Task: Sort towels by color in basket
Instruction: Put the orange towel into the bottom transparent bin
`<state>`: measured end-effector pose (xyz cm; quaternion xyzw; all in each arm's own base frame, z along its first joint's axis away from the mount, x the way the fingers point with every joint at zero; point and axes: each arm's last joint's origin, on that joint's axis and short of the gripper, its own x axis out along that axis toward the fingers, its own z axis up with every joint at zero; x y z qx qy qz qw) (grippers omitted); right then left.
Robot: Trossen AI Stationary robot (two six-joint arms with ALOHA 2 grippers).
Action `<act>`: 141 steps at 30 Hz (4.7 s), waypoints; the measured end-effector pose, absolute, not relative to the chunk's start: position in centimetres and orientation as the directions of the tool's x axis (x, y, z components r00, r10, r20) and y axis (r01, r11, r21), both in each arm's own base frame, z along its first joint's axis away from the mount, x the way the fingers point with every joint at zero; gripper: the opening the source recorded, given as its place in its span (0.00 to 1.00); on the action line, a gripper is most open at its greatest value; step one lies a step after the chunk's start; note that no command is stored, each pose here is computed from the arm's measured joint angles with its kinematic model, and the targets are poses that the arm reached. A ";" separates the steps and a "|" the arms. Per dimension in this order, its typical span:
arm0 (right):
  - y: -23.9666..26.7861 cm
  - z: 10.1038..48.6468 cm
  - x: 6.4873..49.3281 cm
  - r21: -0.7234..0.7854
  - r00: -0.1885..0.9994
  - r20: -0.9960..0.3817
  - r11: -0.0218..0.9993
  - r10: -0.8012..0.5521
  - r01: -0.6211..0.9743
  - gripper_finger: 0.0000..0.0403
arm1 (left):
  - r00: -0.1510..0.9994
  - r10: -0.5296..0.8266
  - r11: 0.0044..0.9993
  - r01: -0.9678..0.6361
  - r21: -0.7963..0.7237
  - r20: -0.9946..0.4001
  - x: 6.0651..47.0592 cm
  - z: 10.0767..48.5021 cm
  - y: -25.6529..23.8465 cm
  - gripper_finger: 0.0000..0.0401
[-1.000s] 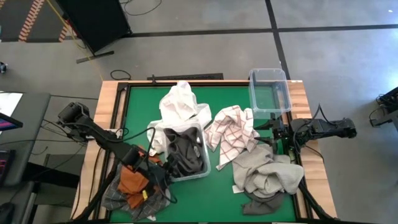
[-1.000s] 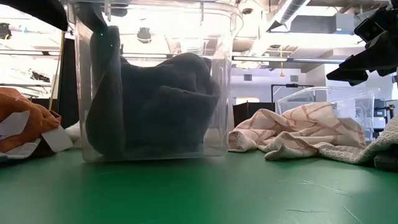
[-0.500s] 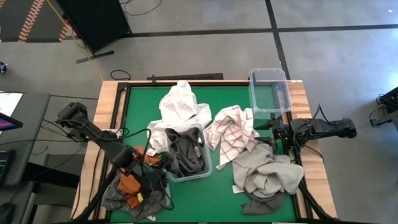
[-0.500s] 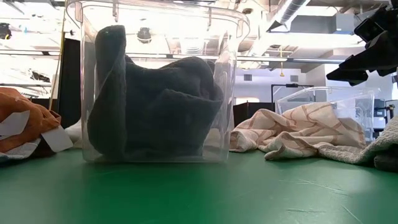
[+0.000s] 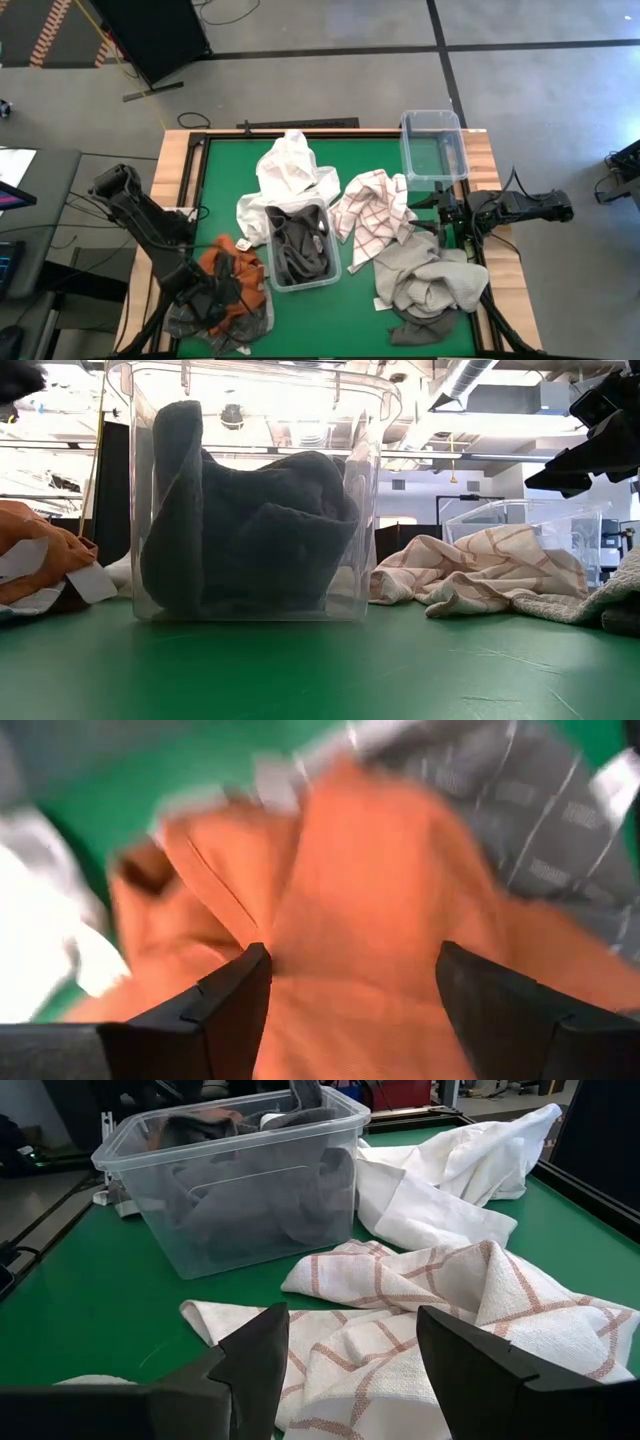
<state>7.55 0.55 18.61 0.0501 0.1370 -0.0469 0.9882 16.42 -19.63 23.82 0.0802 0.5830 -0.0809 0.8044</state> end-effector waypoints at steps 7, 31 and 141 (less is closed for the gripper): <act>0.5 18.6 7.6 0.087 0.958 -0.275 0.991 -0.079 0.106 0.62 | 0.239 0.049 0.983 0.163 0.090 -0.970 15.0 19.5 -18.2 0.66; 0.5 18.6 7.5 0.087 0.958 -0.275 0.991 -0.079 0.107 0.62 | 0.596 0.025 0.895 0.345 0.284 -0.802 16.5 33.7 -18.0 0.01; 0.5 18.6 7.6 0.087 0.958 -0.275 0.991 -0.079 0.107 0.62 | 0.161 0.122 0.986 0.093 0.138 -0.979 14.3 20.7 -16.7 0.72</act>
